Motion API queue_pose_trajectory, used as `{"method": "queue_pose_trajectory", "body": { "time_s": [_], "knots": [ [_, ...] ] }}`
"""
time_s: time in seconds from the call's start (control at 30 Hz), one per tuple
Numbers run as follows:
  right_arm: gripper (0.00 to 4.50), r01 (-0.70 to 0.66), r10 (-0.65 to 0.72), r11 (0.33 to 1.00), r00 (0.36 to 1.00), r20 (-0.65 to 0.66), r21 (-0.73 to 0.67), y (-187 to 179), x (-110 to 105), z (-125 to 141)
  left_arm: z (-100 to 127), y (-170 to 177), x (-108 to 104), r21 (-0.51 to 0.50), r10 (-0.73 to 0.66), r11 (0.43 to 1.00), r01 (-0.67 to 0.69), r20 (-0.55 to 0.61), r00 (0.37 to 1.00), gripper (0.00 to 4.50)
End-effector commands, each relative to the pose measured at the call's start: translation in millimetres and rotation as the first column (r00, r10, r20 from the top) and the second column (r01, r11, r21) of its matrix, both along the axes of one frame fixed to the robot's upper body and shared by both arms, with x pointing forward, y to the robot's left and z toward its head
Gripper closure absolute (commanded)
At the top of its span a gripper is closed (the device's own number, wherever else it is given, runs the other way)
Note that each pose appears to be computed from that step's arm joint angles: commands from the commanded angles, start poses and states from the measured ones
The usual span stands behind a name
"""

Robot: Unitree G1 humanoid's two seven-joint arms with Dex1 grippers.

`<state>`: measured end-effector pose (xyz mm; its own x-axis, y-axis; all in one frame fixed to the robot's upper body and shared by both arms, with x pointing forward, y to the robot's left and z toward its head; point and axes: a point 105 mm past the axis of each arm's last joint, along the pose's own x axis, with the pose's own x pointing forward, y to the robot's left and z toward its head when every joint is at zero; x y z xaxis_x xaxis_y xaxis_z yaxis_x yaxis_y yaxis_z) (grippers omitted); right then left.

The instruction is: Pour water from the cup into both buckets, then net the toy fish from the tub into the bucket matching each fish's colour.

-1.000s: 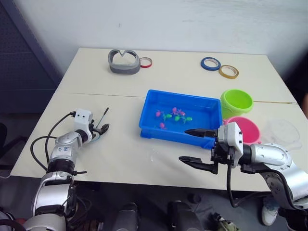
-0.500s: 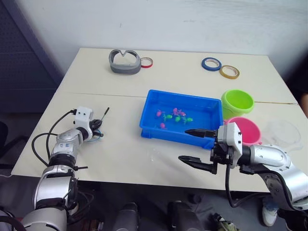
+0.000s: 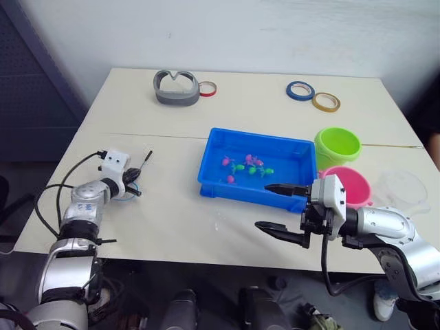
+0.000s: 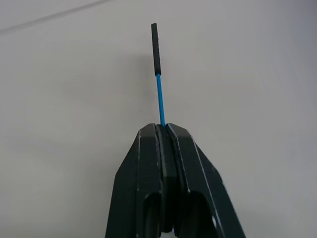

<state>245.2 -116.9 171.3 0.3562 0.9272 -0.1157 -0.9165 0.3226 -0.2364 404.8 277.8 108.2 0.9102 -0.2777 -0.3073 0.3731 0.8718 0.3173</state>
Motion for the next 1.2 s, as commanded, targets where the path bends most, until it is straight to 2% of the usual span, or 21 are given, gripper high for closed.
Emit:
{"method": "queue_pose_trajectory", "body": {
  "time_s": [0.03,0.13,0.2,0.27,0.33,0.6,0.8,1.03,1.2],
  "knots": [
    [0.0,-0.018,0.018,1.0,0.999,0.035,0.0,-1,-2,10,51,-36,-25,0.181,-0.339,0.928,0.327,0.039,0.94,4.42],
    [0.0,-0.019,0.019,1.0,0.999,0.036,0.0,-2,1,12,68,-60,-47,0.231,-0.48,0.853,0.467,-0.002,0.877,4.42],
    [0.0,-0.02,0.02,1.0,0.999,0.036,0.001,-3,3,13,79,-72,-56,0.275,-0.531,0.812,0.515,-0.018,0.847,4.42],
    [0.0,-0.025,0.025,1.0,0.999,0.034,0.0,-3,4,13,89,-86,-62,0.277,-0.581,0.779,0.563,-0.02,0.814,4.42],
    [0.0,-0.029,0.029,1.0,0.999,0.02,-0.009,-4,5,13,93,-113,-77,0.284,-0.688,0.685,0.671,-0.049,0.724,4.42],
    [0.0,-0.036,0.034,0.998,0.998,-0.058,-0.042,-3,7,12,87,-184,-103,0.251,-0.883,0.421,0.872,-0.104,0.457,4.42],
    [0.0,-0.04,0.032,0.996,0.994,-0.107,-0.082,2,6,10,84,-224,-113,0.16,-0.953,0.282,0.946,-0.071,0.296,4.42],
    [0.0,-0.045,0.028,0.993,0.988,-0.151,-0.112,6,3,7,84,-238,-123,0.119,-0.978,0.19,0.974,-0.062,0.199,4.42],
    [0.0,-0.038,0.019,0.992,0.987,-0.16,-0.118,6,2,8,83,-238,-121,0.127,-0.978,0.189,0.974,-0.064,0.198,4.42]
  ]
}}
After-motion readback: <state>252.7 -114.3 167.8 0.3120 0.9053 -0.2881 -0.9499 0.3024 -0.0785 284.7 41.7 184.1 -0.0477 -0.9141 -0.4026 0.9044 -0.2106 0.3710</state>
